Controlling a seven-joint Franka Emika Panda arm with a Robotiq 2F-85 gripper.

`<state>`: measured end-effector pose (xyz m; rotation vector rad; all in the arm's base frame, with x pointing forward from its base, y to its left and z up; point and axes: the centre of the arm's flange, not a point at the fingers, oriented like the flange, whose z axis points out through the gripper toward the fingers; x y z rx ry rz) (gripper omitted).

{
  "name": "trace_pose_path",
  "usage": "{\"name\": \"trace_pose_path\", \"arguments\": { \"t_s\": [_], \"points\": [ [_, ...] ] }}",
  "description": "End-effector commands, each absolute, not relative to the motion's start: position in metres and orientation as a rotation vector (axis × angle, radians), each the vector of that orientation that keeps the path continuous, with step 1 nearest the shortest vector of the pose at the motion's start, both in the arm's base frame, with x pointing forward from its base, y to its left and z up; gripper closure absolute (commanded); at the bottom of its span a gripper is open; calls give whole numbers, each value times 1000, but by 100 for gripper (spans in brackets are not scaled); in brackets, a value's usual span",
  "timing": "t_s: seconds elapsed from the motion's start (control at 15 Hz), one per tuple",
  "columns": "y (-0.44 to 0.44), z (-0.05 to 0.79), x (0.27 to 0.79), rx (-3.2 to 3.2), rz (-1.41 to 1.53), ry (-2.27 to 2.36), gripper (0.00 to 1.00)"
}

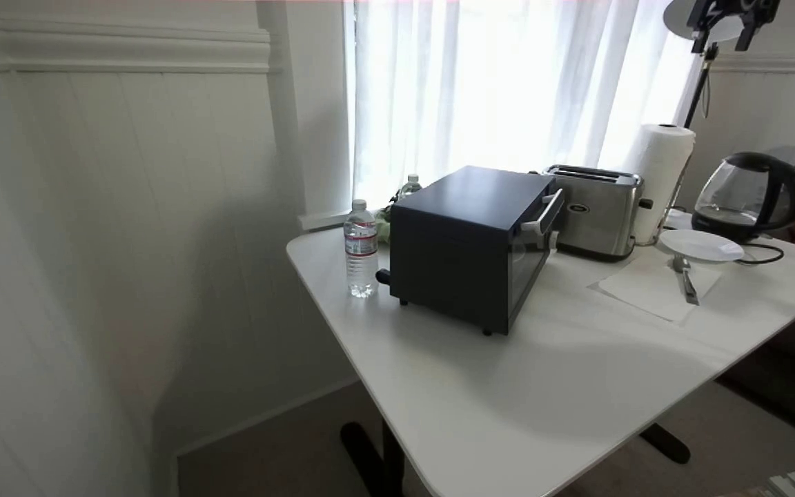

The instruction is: Move the orange packet to the right

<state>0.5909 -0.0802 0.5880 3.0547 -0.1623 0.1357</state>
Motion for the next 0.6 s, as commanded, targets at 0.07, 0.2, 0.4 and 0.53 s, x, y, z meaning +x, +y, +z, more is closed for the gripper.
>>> {"name": "trace_pose_path", "arguments": {
  "t_s": [0.07, 0.2, 0.4, 0.53],
  "points": [
    [-52, 608, 534, 3179, 85, 135, 0],
    [-43, 611, 519, 3207, 100, 297, 0],
    [-44, 615, 540, 3178, 112, 240, 0],
    [-43, 615, 535, 3180, 109, 259, 0]
  ]
}}
